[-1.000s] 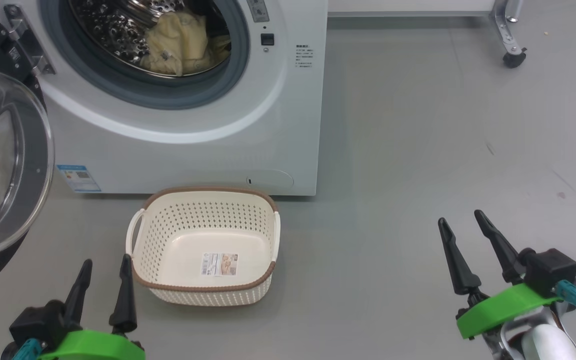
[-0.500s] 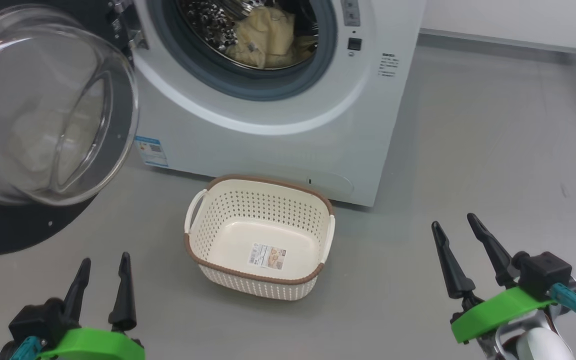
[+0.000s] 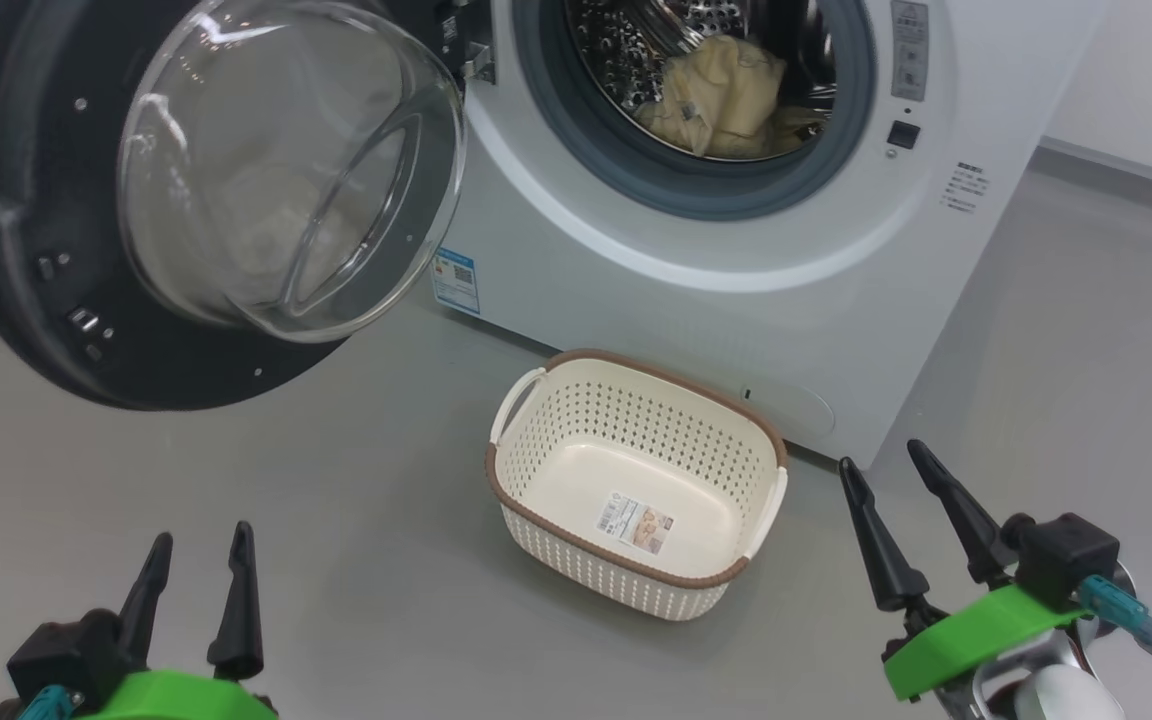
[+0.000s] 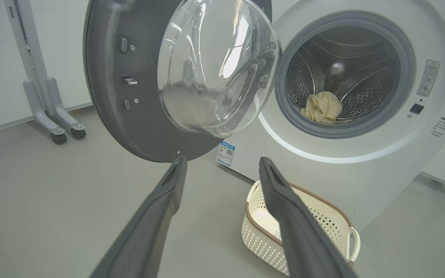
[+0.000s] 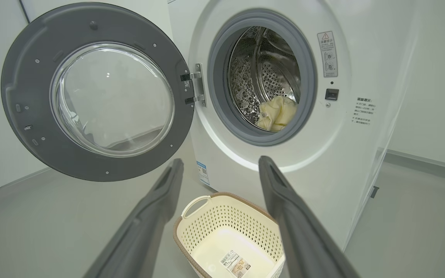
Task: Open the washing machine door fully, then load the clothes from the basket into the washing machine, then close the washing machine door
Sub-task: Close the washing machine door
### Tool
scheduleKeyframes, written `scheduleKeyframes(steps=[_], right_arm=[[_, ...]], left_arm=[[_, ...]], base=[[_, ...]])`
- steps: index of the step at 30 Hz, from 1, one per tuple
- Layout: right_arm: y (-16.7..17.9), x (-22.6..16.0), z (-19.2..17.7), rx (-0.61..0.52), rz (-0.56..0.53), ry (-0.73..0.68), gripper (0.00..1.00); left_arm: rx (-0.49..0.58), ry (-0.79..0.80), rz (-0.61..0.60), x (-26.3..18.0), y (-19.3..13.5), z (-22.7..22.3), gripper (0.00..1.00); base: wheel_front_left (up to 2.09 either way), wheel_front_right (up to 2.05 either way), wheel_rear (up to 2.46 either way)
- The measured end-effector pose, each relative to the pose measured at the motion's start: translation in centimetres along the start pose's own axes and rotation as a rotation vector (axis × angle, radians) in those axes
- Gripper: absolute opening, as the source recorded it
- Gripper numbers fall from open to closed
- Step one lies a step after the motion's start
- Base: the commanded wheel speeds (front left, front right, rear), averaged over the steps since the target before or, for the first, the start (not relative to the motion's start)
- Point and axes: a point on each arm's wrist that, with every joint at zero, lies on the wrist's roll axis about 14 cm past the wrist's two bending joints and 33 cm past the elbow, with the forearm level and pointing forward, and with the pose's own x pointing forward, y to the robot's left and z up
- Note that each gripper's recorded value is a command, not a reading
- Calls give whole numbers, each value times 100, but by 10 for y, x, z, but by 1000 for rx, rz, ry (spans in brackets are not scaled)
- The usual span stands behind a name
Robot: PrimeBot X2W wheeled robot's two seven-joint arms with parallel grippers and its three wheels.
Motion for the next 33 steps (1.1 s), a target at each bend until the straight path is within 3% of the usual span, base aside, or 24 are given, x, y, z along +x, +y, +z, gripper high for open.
scheduleKeyframes(steps=[9,33], right_arm=[[37,13,-5,23,114,14,100],[41,12,-13,31,123,37,100]], left_arm=[[12,-21,89,-22,28,9,100],[18,-16,94,-22,28,8,100]], base=[[0,0,0],[0,0,0]])
